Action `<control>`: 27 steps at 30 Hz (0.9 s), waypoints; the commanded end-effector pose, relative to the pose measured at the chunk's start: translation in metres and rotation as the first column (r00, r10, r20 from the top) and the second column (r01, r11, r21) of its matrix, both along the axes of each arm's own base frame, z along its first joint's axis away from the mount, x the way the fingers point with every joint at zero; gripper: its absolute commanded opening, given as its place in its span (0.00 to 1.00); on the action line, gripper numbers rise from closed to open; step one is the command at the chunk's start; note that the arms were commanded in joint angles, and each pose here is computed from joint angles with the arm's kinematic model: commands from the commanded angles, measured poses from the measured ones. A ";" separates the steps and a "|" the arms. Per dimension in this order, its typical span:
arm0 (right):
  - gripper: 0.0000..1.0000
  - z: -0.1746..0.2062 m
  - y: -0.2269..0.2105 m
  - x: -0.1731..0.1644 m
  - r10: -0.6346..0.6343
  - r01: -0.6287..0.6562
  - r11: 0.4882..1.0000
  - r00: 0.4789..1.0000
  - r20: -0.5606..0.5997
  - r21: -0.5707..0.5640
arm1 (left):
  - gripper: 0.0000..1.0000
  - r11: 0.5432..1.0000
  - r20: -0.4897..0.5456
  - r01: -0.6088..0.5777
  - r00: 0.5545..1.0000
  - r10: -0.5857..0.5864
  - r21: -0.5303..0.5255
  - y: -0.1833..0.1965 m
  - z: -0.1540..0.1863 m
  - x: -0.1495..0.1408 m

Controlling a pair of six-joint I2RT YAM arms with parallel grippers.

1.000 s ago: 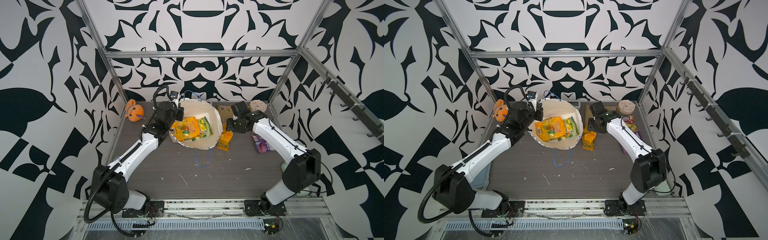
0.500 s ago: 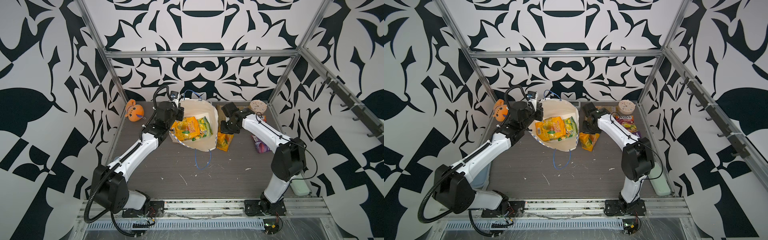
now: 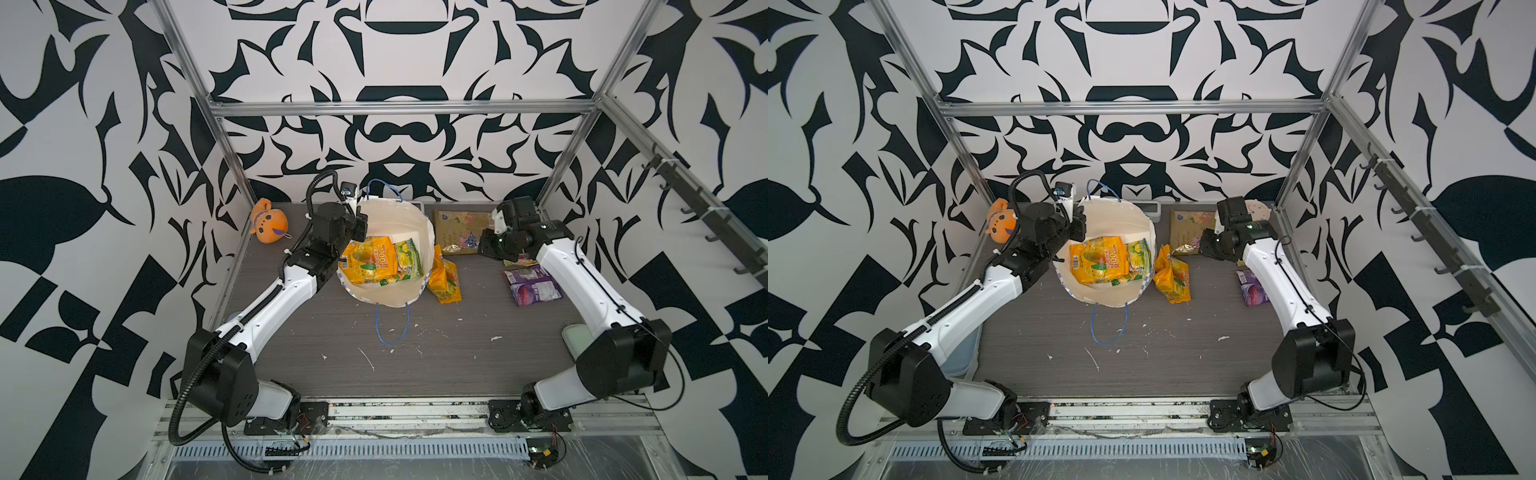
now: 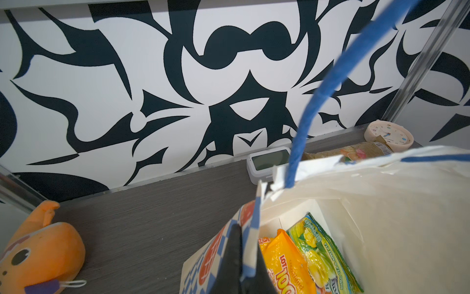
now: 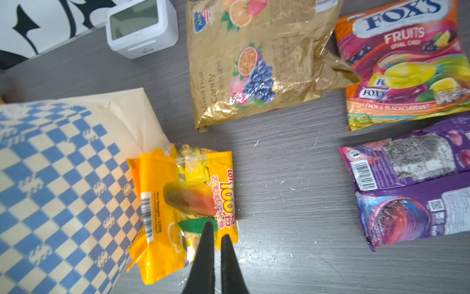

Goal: Take the snacks out of the paper bag
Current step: Move the snack to the middle-right of the table.

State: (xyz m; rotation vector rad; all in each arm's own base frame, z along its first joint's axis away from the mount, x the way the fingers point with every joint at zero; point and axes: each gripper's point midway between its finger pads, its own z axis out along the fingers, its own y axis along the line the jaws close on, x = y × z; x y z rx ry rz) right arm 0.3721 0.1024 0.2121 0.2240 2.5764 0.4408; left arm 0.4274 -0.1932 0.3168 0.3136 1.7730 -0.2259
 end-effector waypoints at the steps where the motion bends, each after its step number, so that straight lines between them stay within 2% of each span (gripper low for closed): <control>1: 0.03 -0.007 0.047 -0.001 0.143 -0.144 0.982 0.990 0.019 0.124 | 0.00 0.998 0.095 -0.006 0.995 0.011 -0.061 0.000 0.037 0.005; 4: 0.02 -0.029 0.075 -0.002 0.210 -0.208 0.970 0.978 -0.002 0.123 | 0.00 0.998 0.096 -0.021 0.995 0.027 -0.065 0.003 0.038 0.006; 9: 0.02 -0.016 0.126 -0.001 0.297 -0.321 0.902 0.947 0.125 0.290 | 0.00 0.998 0.100 -0.044 0.994 0.048 -0.036 0.009 0.040 0.006; 11: 0.01 -0.023 0.135 0.004 0.306 -0.327 0.889 0.945 0.116 0.321 | 0.00 0.998 0.099 -0.053 0.994 0.056 -0.030 0.012 0.039 0.006; 20: 0.00 -0.090 0.141 0.018 0.314 -0.306 0.940 0.949 -0.030 0.154 | 0.00 0.997 0.092 -0.064 0.994 0.067 -0.037 0.018 0.039 0.006; 27: 0.00 -0.123 0.115 0.015 0.249 -0.249 0.968 0.961 -0.123 0.016 | 0.00 0.997 0.091 -0.062 0.994 0.066 -0.038 0.017 0.038 0.007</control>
